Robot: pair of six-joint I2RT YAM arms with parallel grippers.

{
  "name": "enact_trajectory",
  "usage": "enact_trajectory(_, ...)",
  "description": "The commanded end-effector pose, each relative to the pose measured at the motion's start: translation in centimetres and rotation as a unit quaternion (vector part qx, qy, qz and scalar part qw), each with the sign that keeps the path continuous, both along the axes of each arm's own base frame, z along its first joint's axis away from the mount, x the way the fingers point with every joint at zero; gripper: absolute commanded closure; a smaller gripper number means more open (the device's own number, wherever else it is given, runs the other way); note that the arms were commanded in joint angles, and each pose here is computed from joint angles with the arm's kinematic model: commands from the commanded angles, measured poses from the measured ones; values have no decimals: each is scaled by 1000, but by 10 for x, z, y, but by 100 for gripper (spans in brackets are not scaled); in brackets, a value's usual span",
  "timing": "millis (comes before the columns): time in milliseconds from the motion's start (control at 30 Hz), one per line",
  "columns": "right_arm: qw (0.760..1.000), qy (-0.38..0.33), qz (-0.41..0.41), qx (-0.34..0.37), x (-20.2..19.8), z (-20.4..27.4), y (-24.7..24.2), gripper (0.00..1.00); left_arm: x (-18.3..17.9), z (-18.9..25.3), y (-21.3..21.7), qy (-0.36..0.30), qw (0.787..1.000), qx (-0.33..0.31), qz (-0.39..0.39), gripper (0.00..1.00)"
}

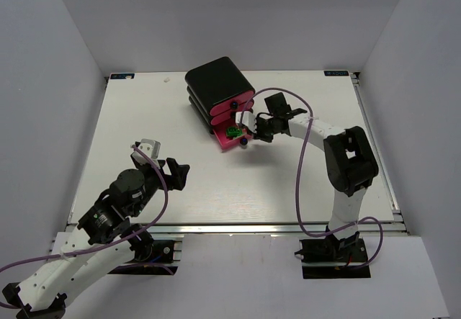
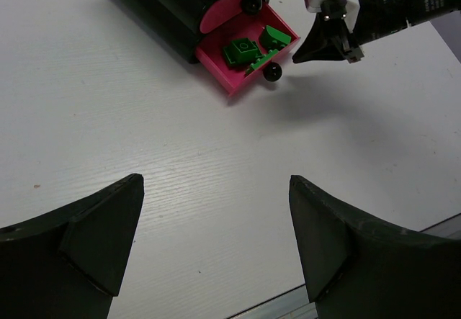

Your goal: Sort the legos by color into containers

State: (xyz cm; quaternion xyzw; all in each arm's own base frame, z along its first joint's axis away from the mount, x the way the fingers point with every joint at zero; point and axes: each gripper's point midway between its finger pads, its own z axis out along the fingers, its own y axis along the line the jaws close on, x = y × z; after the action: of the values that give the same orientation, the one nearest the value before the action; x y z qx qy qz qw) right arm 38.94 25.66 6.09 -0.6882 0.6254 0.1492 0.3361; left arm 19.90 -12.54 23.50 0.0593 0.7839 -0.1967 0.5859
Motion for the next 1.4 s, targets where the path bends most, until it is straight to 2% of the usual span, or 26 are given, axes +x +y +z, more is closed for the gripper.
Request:
enact_trajectory(0,997,-54,-46,24,31,5,15,100,1,-3,-1,3,1000,5,-2,9)
enact_trajectory(200,994,-65,-73,39,44,2,27,100,0,-3,-1,1,1000,4,-3,9)
enact_trajectory(633,982,-63,-122,132,73,16,57,100,-1,-1,0,-3,1000,0,-2,9)
enact_trajectory(833,974,-54,-150,162,89,12,66,93,0,-1,2,-2,1000,1,1,8)
enact_trajectory(1000,958,-55,-206,194,108,15,68,92,0,0,2,-3,1000,-1,2,8)
enact_trajectory(1067,943,-58,-245,215,117,18,66,94,0,0,3,-4,1000,-1,4,8)
enact_trajectory(1367,930,-47,-259,256,104,20,61,100,0,1,4,-5,1000,-2,6,8)
